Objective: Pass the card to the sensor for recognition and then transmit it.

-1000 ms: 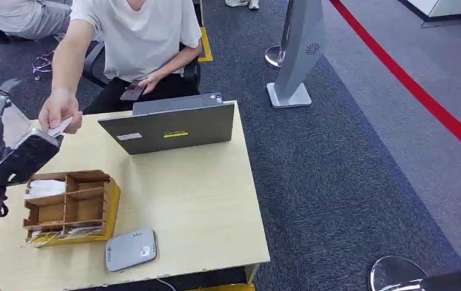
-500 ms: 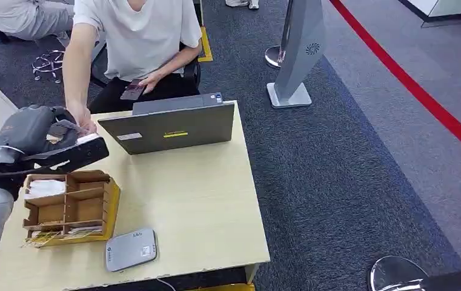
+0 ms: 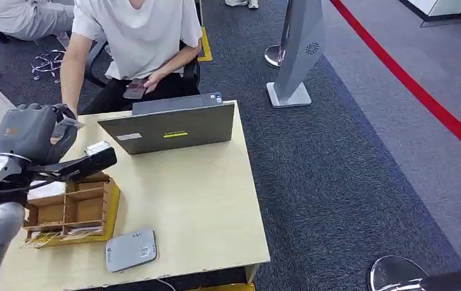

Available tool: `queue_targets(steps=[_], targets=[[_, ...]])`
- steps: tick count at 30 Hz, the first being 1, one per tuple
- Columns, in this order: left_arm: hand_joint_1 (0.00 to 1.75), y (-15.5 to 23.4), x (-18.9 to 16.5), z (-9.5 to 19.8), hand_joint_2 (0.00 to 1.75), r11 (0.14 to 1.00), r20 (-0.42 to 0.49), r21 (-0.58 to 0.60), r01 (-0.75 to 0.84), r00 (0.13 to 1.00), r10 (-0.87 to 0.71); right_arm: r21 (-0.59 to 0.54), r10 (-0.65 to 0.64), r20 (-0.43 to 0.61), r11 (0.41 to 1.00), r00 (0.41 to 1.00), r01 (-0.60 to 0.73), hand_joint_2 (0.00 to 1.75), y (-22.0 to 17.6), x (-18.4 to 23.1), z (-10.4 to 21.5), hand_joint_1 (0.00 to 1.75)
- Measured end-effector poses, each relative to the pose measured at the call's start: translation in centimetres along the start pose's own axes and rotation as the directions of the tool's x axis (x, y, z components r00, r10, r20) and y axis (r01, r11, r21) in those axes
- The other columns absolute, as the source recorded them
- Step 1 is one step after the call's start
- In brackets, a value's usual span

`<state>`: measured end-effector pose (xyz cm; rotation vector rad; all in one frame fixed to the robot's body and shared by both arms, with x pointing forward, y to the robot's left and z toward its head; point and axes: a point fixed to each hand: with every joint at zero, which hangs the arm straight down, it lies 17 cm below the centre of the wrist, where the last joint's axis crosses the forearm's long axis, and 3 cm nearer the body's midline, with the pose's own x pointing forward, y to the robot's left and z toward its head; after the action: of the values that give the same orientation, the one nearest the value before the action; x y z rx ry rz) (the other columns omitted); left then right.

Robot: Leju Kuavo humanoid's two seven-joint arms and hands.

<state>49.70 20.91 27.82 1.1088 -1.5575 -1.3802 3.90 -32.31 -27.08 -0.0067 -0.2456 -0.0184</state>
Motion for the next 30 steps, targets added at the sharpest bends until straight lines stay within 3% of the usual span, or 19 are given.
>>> queue_targets(steps=[6, 9, 14, 19, 30], targets=[[1.75, 2.3, 6.4, 5.4, 1.75, 0.972, 0.178, 0.211, -0.098, 0.982, 0.061, 0.022, -0.025, 0.008, 0.999, 1.000, 0.025, 1.75, 1.0, -0.1, 0.8, 0.00], [1.75, 0.5, 8.6, 9.1, 1.75, 0.962, 0.228, 0.219, -0.161, 0.967, 0.110, 0.026, -0.030, 0.008, 0.999, 1.000, 0.029, 1.75, 1.5, -0.2, 1.2, 0.00], [1.75, -4.9, 9.9, 13.4, 1.75, 0.964, 0.205, 0.121, -0.238, 0.956, 0.211, 0.008, -0.025, 0.012, 1.000, 1.000, 0.025, 1.75, 1.6, -0.1, 1.6, 0.00], [1.75, -9.2, 9.9, 15.4, 1.75, 0.960, 0.143, 0.022, -0.281, 0.951, 0.275, -0.013, -0.019, 0.020, 1.000, 1.000, 0.019, 1.75, 0.9, 0.2, 1.7, 0.00], [1.75, -13.1, 9.7, 16.6, 1.75, 0.954, 0.069, -0.039, -0.298, 0.951, 0.300, -0.030, 0.003, 0.030, 1.000, 1.000, -0.002, 1.75, 0.6, 0.4, 1.7, 0.00]])
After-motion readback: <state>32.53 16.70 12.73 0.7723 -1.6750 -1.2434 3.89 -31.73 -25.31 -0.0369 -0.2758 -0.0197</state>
